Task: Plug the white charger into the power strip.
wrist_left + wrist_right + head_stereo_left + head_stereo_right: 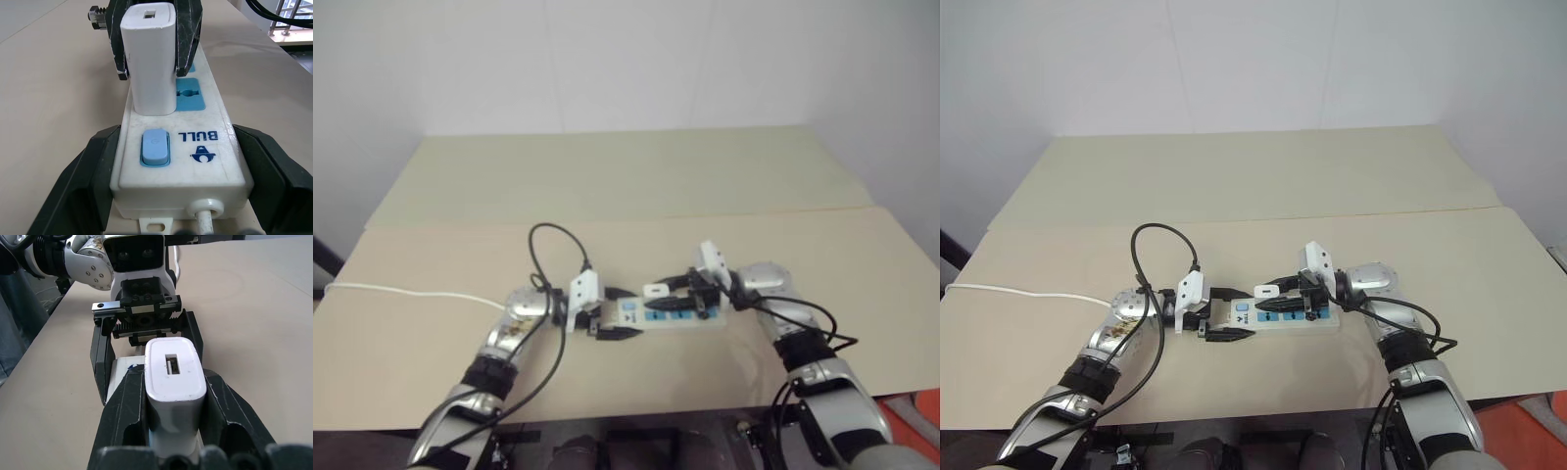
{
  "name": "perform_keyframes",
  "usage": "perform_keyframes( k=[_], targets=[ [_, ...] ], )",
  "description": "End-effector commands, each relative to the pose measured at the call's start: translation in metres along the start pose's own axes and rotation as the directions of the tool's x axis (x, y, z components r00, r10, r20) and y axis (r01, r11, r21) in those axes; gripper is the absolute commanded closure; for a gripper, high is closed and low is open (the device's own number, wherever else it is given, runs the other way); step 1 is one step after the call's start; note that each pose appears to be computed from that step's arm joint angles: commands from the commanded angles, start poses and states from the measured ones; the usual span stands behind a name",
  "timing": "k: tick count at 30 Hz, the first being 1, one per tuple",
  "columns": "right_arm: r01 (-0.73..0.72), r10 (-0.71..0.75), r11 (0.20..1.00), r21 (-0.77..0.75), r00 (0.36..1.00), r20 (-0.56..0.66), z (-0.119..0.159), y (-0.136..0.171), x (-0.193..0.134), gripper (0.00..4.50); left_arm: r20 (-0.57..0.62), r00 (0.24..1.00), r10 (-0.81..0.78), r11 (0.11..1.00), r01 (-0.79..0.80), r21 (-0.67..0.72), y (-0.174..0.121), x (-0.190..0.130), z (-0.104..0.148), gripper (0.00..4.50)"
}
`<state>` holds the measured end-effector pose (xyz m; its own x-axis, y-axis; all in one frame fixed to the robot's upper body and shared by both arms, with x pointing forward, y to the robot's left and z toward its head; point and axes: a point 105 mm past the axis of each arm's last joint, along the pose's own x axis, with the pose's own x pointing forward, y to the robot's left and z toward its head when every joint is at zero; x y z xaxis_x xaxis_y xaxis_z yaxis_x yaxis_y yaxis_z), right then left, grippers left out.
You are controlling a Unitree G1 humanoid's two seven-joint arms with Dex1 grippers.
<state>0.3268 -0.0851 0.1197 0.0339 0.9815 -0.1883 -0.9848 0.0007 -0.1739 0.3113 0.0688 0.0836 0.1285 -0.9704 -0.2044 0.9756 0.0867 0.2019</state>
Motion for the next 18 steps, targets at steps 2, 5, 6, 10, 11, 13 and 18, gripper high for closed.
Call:
perform_keyframes(
  k=[2, 5, 6, 10, 11, 13, 18],
  targets=[
    [0.007, -0.003, 0.997, 0.073, 0.998, -0.063, -0.020, 0.006, -0.006, 3.36, -0.079, 0.997, -0.005, 0.998, 0.000, -0.065, -0.005, -0.008, -0.021, 1.24],
    [0.014, -0.009, 0.997, 0.073, 0.998, -0.059, -0.019, 0.005, -0.007, 2.41, -0.078, 0.997, -0.005, 0.998, 0.000, -0.065, -0.005, -0.008, -0.021, 1.24],
    [0.014, -0.009, 0.997, 0.076, 0.998, -0.058, -0.019, 0.005, -0.007, 2.12, -0.077, 0.997, -0.005, 0.998, 0.000, -0.066, -0.005, -0.008, -0.021, 1.24],
    [0.017, -0.013, 0.997, 0.073, 0.998, -0.058, -0.018, 0.004, -0.008, 0.71, -0.076, 0.997, -0.006, 0.998, 0.001, -0.068, -0.006, -0.007, -0.021, 1.24],
    [0.022, -0.018, 0.997, 0.071, 0.998, -0.058, -0.017, 0.003, -0.009, 0.40, -0.076, 0.997, -0.007, 0.998, 0.001, -0.069, -0.005, -0.007, -0.021, 1.24],
    [0.028, -0.024, 0.997, 0.069, 0.998, -0.059, -0.016, 0.002, -0.012, 0.04, -0.076, 0.997, -0.007, 0.998, 0.002, -0.069, -0.005, -0.006, -0.022, 1.24],
    [0.052, -0.048, 0.997, 0.065, 0.997, -0.059, -0.009, -0.004, -0.024, 0.04, -0.075, 0.997, -0.008, 0.998, 0.003, -0.070, -0.004, -0.005, -0.021, 1.24]
  ],
)
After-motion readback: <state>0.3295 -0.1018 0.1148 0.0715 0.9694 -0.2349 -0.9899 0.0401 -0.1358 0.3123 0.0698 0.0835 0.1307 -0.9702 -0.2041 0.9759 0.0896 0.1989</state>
